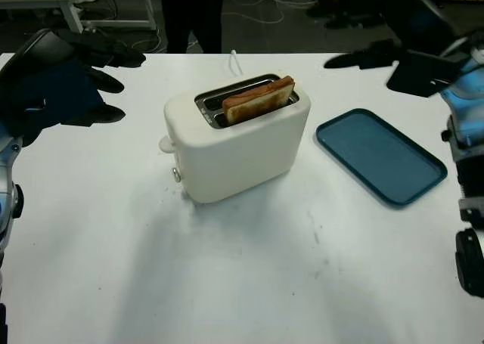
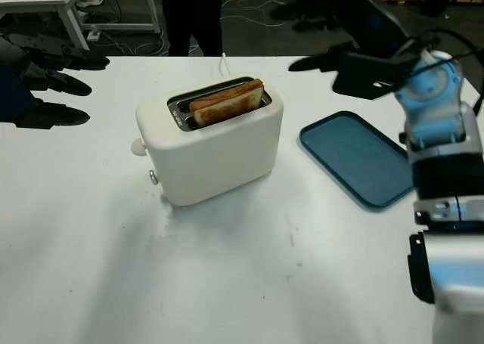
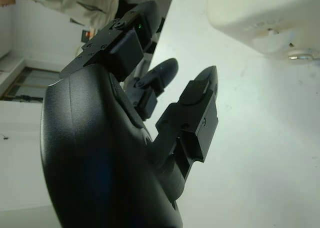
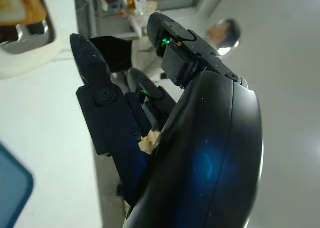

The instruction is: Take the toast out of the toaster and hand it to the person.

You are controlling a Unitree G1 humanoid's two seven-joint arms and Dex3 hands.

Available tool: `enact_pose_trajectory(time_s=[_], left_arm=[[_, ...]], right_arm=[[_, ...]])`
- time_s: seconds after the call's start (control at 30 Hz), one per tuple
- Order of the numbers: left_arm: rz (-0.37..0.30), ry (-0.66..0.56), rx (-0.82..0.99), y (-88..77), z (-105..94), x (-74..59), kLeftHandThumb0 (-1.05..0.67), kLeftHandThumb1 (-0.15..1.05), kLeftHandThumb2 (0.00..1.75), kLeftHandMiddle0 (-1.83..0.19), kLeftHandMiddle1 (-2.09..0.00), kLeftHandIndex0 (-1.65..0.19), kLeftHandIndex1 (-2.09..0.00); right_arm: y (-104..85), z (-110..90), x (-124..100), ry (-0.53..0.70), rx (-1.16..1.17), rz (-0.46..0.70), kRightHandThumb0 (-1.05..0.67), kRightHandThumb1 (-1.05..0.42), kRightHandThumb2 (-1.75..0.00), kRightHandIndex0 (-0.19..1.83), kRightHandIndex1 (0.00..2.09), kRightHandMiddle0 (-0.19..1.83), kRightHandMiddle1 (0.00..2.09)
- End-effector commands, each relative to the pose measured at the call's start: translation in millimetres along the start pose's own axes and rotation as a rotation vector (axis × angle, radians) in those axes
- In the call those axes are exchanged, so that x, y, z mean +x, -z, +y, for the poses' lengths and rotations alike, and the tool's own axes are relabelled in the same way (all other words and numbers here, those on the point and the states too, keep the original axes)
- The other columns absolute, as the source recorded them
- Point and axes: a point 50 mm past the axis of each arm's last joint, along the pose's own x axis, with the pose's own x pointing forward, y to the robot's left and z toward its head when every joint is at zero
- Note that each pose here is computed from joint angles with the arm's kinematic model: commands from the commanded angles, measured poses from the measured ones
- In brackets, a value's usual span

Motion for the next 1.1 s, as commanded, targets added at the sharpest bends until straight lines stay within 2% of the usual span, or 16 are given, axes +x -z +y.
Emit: enact_pose_trajectory(time_s=[0.0, 0.13, 0.37, 0.53, 0.7, 1.07], left_arm=[[-0.012, -0.012, 0.012, -3.0, 2.3, -0.2, 0.25, 0.76, 0.00, -0.64, -0.55, -0.76, -0.02], [-0.011, -0.013, 0.013, -2.6, 2.3, -0.8, 0.26, 0.76, 0.00, -0.64, -0.55, -0.76, -0.02], [-0.009, -0.015, 0.010, -3.0, 2.6, -1.2, 0.25, 0.77, 0.00, -0.63, -0.56, -0.75, -0.02], [-0.001, -0.019, 0.010, -1.4, 1.4, -1.4, 0.23, 0.76, 0.00, -0.63, -0.56, -0.75, -0.02], [0.002, -0.019, 0.004, -0.5, 1.5, -2.4, 0.24, 0.77, 0.00, -0.62, -0.55, -0.75, -0.02], [0.002, -0.014, 0.004, 0.7, 0.6, -0.9, 0.24, 0.77, 0.00, -0.62, -0.56, -0.75, -0.02]], right_arm=[[-10.5, 3.7, 11.2, -0.005, -0.045, -0.052, -0.58, -0.66, 0.00, 0.70, 0.72, 0.85, 0.02], [-19.8, 13.5, 21.8, -0.039, -0.077, -0.107, -0.65, -0.65, 0.00, 0.61, 0.77, 0.87, 0.03], [-31.5, 32.5, 33.2, -0.135, -0.093, -0.110, -0.63, -0.62, 0.00, 0.56, 0.74, 0.86, 0.03], [-35.8, 43.1, 36.2, -0.176, -0.075, -0.133, -0.69, -0.61, -0.01, 0.55, 0.74, 0.88, 0.03], [-37.4, 50.4, 36.3, -0.214, -0.089, -0.134, -0.70, -0.62, 0.00, 0.52, 0.88, 0.88, 0.04], [-43.0, 45.0, 35.0, -0.216, -0.076, -0.152, -0.74, -0.66, -0.01, 0.42, 0.93, 0.84, 0.02]])
